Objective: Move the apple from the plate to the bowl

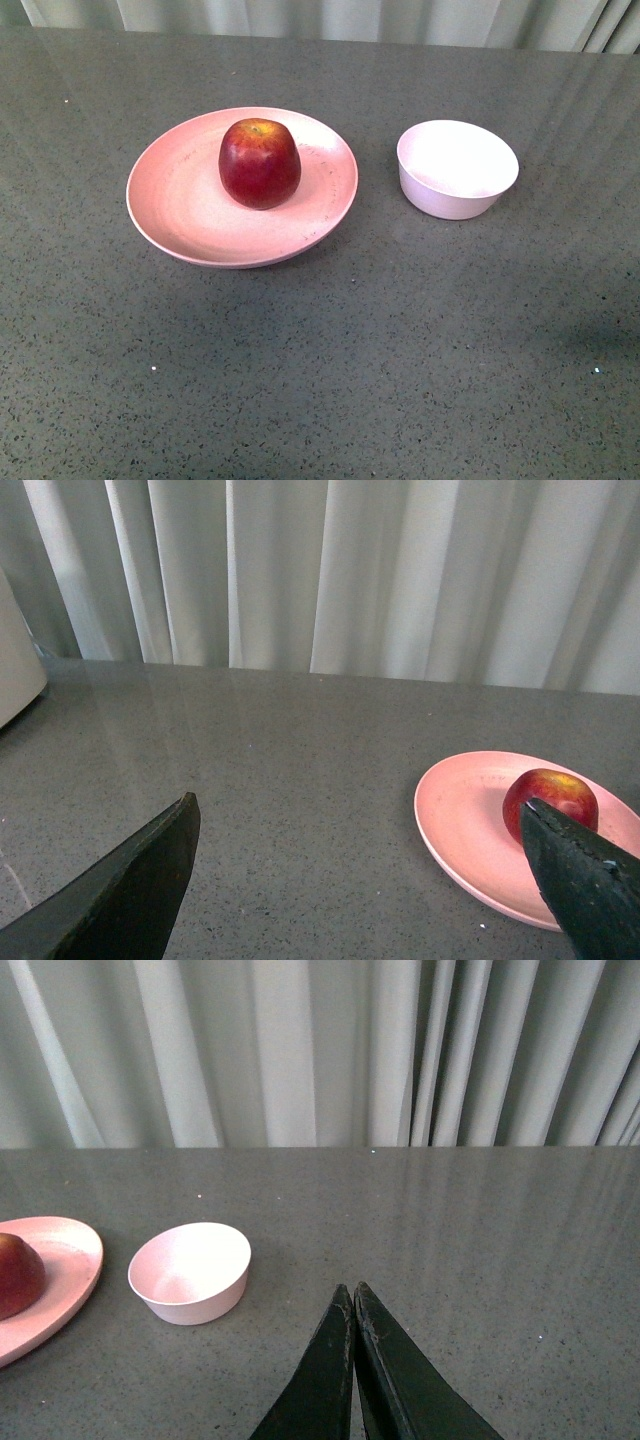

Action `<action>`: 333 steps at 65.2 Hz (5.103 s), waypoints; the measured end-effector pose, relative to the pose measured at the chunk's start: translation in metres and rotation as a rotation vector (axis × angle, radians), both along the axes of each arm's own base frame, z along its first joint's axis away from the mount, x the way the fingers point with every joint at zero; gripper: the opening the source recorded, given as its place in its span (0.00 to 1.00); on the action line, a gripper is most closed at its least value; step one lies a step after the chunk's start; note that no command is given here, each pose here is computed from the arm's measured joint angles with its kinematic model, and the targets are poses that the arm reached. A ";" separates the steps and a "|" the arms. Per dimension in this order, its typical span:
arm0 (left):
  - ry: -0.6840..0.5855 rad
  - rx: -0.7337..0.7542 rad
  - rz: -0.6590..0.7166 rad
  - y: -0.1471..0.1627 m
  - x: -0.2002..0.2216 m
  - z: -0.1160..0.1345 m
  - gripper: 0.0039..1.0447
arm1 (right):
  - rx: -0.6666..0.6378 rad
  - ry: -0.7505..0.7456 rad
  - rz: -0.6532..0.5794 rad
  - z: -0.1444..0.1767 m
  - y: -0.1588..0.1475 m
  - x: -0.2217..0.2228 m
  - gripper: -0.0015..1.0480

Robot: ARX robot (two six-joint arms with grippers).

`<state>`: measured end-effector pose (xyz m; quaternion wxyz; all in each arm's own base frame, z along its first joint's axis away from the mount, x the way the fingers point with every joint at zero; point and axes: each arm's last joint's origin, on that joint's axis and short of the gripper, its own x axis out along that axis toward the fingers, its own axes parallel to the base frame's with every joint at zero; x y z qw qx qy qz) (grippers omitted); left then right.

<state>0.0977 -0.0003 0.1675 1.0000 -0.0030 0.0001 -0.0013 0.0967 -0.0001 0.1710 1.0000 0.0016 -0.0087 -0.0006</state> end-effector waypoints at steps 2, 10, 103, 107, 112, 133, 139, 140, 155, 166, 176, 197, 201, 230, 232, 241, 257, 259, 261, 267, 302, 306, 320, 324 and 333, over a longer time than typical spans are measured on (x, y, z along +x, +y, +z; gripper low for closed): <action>0.000 0.000 0.000 0.000 0.000 0.000 0.92 | 0.000 0.000 0.000 0.000 0.000 0.000 0.02; 0.000 0.000 0.000 0.000 0.000 0.000 0.92 | 0.000 -0.001 0.000 0.000 0.000 0.000 0.02; 0.546 -0.184 -0.386 -0.107 0.215 -0.012 0.92 | 0.000 -0.002 0.000 0.000 0.000 0.000 0.91; 0.555 -0.179 -0.382 -0.113 0.221 -0.016 0.92 | 0.000 -0.002 0.000 0.000 0.000 0.000 0.91; 0.566 -0.171 -0.376 -0.119 0.227 -0.021 0.92 | 0.000 -0.002 0.000 0.000 0.000 0.000 0.91; 0.589 -0.121 -0.340 -0.145 0.248 -0.041 0.92 | 0.000 -0.002 0.000 0.000 0.000 0.000 0.91; 0.598 -0.105 -0.338 -0.150 0.250 -0.046 0.92 | 0.000 -0.002 0.000 0.000 0.000 0.000 0.91; 0.600 -0.102 -0.337 -0.152 0.250 -0.047 0.92 | 0.000 -0.002 0.000 0.000 0.000 0.000 0.91; 0.617 -0.059 -0.334 -0.164 0.254 -0.057 0.92 | 0.000 -0.002 0.000 0.000 0.000 0.000 0.91; 0.626 -0.032 -0.319 -0.170 0.259 -0.061 0.92 | 0.000 -0.002 0.000 0.000 0.000 0.000 0.91; 0.639 -0.006 -0.308 -0.174 0.262 -0.066 0.92 | 0.000 -0.002 0.000 0.000 0.000 0.000 0.91; 0.658 0.014 -0.293 -0.177 0.264 -0.072 0.92 | 0.000 -0.002 0.000 0.000 0.000 0.000 0.91; 0.658 0.019 -0.291 -0.178 0.263 -0.072 0.81 | 0.000 -0.002 0.000 0.000 0.000 0.000 0.91; 0.616 -0.002 -0.326 -0.184 0.260 -0.051 0.64 | 0.000 -0.002 0.000 0.000 0.000 0.000 0.91; 0.602 -0.006 -0.332 -0.186 0.260 -0.046 0.64 | 0.000 -0.002 0.000 0.000 0.000 0.000 0.91; 0.540 -0.017 -0.384 -0.206 0.262 -0.020 0.64 | 0.000 -0.002 0.000 0.000 0.000 0.000 0.91; 0.497 -0.037 -0.508 -0.259 0.260 0.003 0.64 | 0.000 -0.002 0.000 0.000 0.000 0.000 0.91; 0.497 -0.037 -0.520 -0.265 0.260 0.003 0.64 | 0.000 -0.002 0.000 0.000 0.000 0.000 0.91; 0.498 -0.036 -0.531 -0.270 0.260 0.003 0.64 | 0.000 -0.002 0.000 0.000 0.000 0.000 0.91; 0.507 -0.030 -0.551 -0.282 0.261 -0.001 0.64 | 0.000 -0.002 0.000 0.000 0.000 0.000 0.91; 0.581 0.006 -0.556 -0.318 0.280 -0.045 0.63 | 0.000 -0.002 0.000 0.000 0.000 0.000 0.91; 0.584 0.003 -0.554 -0.319 0.281 -0.046 0.63 | 0.000 -0.002 0.000 0.000 0.000 0.000 0.91; 0.587 -0.007 -0.552 -0.321 0.284 -0.047 0.79 | 0.000 -0.002 0.000 0.000 0.000 0.000 0.91; 0.585 -0.010 -0.552 -0.321 0.284 -0.047 0.89 | 0.000 -0.002 0.000 0.000 0.000 0.000 0.91; 0.585 -0.022 -0.549 -0.321 0.285 -0.046 0.91 | 0.000 -0.002 0.000 0.000 0.000 0.000 0.91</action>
